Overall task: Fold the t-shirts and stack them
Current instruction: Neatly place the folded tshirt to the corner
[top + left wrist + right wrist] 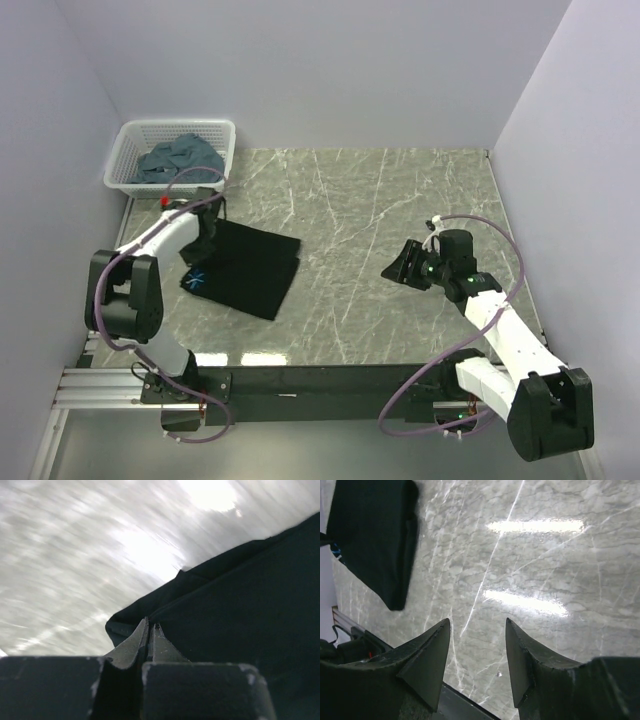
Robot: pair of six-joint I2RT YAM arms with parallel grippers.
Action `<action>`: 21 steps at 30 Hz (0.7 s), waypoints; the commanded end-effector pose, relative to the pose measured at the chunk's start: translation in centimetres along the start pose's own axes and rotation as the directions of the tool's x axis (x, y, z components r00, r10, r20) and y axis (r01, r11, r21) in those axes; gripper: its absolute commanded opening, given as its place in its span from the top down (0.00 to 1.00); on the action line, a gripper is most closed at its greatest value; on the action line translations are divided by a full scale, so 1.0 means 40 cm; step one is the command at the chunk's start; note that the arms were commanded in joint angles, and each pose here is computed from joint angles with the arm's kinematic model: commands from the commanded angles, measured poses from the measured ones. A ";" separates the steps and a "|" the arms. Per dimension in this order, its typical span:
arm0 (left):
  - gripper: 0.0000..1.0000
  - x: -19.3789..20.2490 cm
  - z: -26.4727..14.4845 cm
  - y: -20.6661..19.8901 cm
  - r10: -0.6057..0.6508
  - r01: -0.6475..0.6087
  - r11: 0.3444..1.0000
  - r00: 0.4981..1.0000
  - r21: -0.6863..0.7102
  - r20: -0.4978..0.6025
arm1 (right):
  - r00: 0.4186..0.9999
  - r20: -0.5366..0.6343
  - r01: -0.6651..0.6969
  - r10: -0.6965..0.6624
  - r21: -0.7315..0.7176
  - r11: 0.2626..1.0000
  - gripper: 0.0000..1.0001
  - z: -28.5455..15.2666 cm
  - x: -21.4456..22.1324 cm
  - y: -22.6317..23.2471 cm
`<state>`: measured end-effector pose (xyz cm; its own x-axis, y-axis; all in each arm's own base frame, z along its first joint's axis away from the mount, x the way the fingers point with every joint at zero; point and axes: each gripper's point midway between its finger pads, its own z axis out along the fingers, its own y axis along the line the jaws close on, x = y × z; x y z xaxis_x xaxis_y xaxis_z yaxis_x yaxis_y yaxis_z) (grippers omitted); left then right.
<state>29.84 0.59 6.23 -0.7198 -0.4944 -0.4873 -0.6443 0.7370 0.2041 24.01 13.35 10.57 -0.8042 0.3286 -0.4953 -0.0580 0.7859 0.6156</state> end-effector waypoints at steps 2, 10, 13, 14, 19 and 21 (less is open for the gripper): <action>0.99 -0.092 0.034 0.142 -0.034 0.045 0.983 0.997 -0.177 0.068 | 0.999 0.032 0.046 -0.044 -0.061 0.997 0.45 -0.013 -0.032 0.048; 0.91 -0.153 0.126 0.263 -0.156 0.167 0.949 0.986 -0.269 0.062 | 0.999 0.023 0.050 -0.049 -0.059 0.997 0.46 -0.009 -0.025 0.046; 0.64 -0.174 0.111 0.286 -0.158 0.177 0.941 0.983 -0.289 0.089 | 0.999 0.023 0.050 -0.048 -0.055 0.997 0.46 -0.010 -0.022 0.044; 0.51 -0.184 0.093 0.287 -0.162 0.185 0.946 0.981 -0.266 0.106 | 0.998 0.027 0.051 -0.049 -0.053 0.997 0.46 -0.011 -0.023 0.042; 0.27 -0.196 -0.016 0.234 -0.128 0.163 0.972 0.972 -0.168 0.198 | 0.998 0.032 0.050 -0.048 -0.048 0.998 0.46 -0.013 -0.021 0.040; 0.20 -0.162 -0.083 0.164 -0.058 0.087 0.990 0.970 -0.113 0.234 | 0.998 0.038 0.049 -0.047 -0.046 0.998 0.46 -0.015 -0.022 0.040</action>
<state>28.99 10.80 10.22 -0.6000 -0.5040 -0.6213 -0.7735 0.5638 0.2897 23.72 13.84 10.87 -0.8089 0.3159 -0.4958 -0.0805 0.7759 0.6257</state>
